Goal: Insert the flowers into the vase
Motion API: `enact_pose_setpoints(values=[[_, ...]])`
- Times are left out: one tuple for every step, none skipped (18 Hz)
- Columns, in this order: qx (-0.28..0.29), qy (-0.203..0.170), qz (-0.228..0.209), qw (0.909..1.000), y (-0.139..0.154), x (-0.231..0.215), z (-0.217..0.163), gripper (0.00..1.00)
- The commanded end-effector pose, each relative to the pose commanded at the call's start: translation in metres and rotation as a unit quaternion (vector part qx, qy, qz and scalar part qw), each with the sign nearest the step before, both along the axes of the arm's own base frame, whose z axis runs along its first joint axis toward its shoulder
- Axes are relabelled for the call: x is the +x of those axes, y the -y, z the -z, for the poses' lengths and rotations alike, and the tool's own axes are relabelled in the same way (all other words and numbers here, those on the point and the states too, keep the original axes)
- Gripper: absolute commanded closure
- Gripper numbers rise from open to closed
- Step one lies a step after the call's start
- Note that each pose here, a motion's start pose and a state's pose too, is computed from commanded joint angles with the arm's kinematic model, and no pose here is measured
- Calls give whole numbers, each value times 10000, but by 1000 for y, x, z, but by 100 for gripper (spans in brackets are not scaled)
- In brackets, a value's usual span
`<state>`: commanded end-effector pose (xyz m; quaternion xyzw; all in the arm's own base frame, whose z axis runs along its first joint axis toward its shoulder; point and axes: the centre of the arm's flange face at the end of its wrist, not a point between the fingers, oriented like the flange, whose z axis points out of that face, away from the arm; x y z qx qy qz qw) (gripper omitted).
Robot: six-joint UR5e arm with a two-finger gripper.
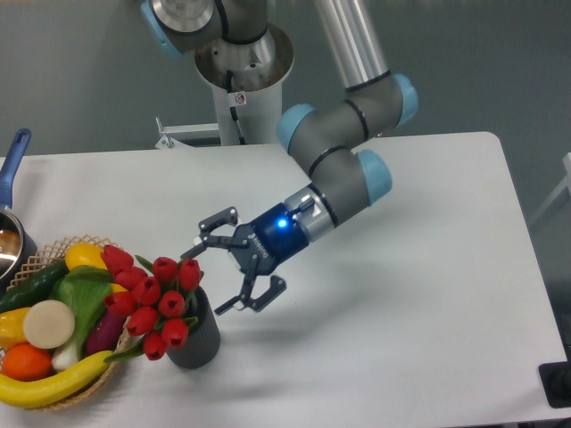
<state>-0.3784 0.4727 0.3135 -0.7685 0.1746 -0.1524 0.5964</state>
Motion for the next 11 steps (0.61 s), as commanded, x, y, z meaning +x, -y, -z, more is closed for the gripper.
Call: enact_pose_setpoints(values=[[-105, -171, -109, 9997, 7, -10, -7, 0], [-221, -376, -253, 9987, 16, -23, -14, 0], [-357, -512, -376, 9973, 23, -34, -16, 0], [-474, -668, -494, 9954, 32, -41, -23, 0], [-599, -835, -685, 9923, 48, -51, -33, 0], [-691, -949, -873, 9892, 63, -59, -43, 0], [-716, -1060, -998, 9868, 74, -62, -56, 0], [-703, -1196, -1097, 9842, 83, -61, -73, 0], [-725, -1335, -1277, 9801, 99, -67, -88, 0], [-821, -1466, -1435, 9753, 112, -71, -98, 0], [-957, -1651, -1538, 9695, 119, -69, -109, 0]])
